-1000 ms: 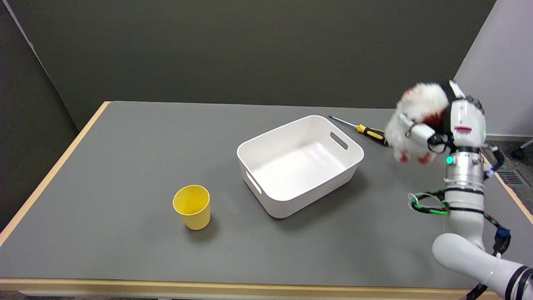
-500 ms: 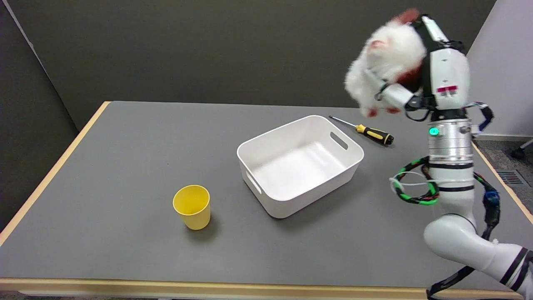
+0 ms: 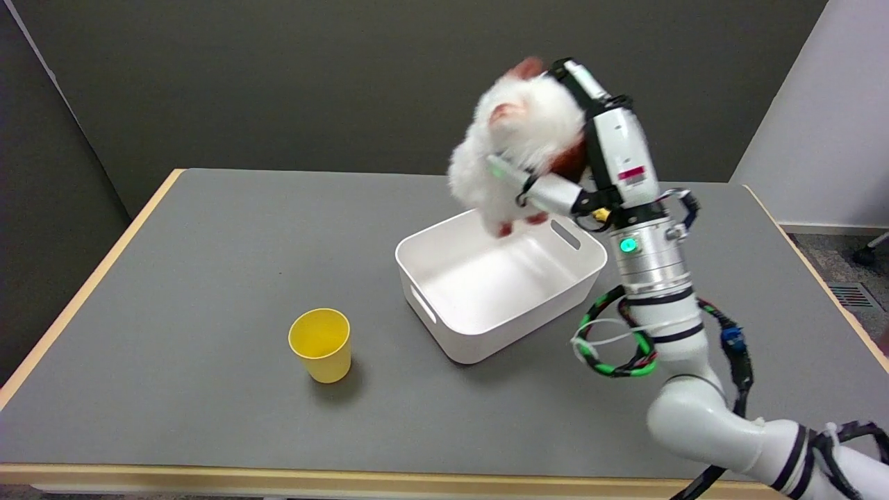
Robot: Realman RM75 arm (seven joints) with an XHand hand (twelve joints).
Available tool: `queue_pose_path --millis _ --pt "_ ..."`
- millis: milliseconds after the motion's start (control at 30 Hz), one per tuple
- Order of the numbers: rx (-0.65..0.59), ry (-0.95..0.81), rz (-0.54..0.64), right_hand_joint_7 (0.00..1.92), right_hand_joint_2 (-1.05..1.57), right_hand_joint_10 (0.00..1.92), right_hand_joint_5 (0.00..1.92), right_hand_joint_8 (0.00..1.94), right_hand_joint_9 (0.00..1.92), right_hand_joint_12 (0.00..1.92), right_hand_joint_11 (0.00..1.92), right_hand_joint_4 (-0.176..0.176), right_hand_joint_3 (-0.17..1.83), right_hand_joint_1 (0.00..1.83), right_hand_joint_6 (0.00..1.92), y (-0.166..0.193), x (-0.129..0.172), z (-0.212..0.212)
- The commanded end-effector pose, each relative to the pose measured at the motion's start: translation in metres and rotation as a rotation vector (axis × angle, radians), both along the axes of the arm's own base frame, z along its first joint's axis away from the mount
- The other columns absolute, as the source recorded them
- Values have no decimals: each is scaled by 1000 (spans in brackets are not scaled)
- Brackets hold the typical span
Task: Place the plush toy into the white container.
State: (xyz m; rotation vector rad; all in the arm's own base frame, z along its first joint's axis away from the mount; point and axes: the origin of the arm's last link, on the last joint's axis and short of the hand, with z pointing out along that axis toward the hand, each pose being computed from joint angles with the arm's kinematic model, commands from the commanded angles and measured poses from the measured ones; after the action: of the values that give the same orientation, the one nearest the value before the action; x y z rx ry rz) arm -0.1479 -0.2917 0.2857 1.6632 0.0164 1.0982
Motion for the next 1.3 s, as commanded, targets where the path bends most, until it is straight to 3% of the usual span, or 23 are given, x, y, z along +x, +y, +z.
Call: queue_pose_path --millis 33,233,400,667,700,733,767,833,900,1000,1033,1167,1300 --pt "261 -228 -61 564 1132 1745 412 1807 732 1921 891 -176 442 1308 1604 14 -30 -53" --pt "154 -257 -111 565 1145 1752 416 1804 724 1921 891 -176 416 1308 1585 38 -57 -25" --pt "77 -256 -147 552 1153 1767 405 1822 714 1921 867 -176 414 1303 1600 33 -69 -3" --pt "139 -237 -263 574 1151 1750 417 1797 715 1921 873 -176 401 1308 1579 11 -75 9" --pt "155 -240 -275 565 1074 1683 400 1712 718 1921 785 -172 495 1255 1413 10 -76 11" --pt "169 -240 -286 557 851 1506 364 1475 735 1921 573 -160 776 1124 994 10 -77 13" --pt "182 -238 -296 521 728 1366 318 1239 679 1899 503 -148 923 1018 719 10 -77 17" --pt "200 -228 -307 343 670 1060 180 672 357 1760 610 -118 940 819 414 10 -76 23" --pt "218 -222 -318 2 601 319 44 152 -1 1395 170 -102 888 583 167 9 -74 28" --pt "229 -221 -336 -1 626 -1 -1 -1 -1 1288 51 -95 749 622 90 6 -72 38" --pt "223 -216 -334 -1 609 -1 -1 -1 -1 1244 19 -92 746 617 5 6 -72 43" --pt "207 -223 -316 -1 589 -1 -1 -1 -1 1190 -1 -80 702 611 -1 9 -72 61" --pt "159 -197 -186 -1 602 -1 -1 -1 -1 1112 -1 -64 668 597 -1 26 -66 90"
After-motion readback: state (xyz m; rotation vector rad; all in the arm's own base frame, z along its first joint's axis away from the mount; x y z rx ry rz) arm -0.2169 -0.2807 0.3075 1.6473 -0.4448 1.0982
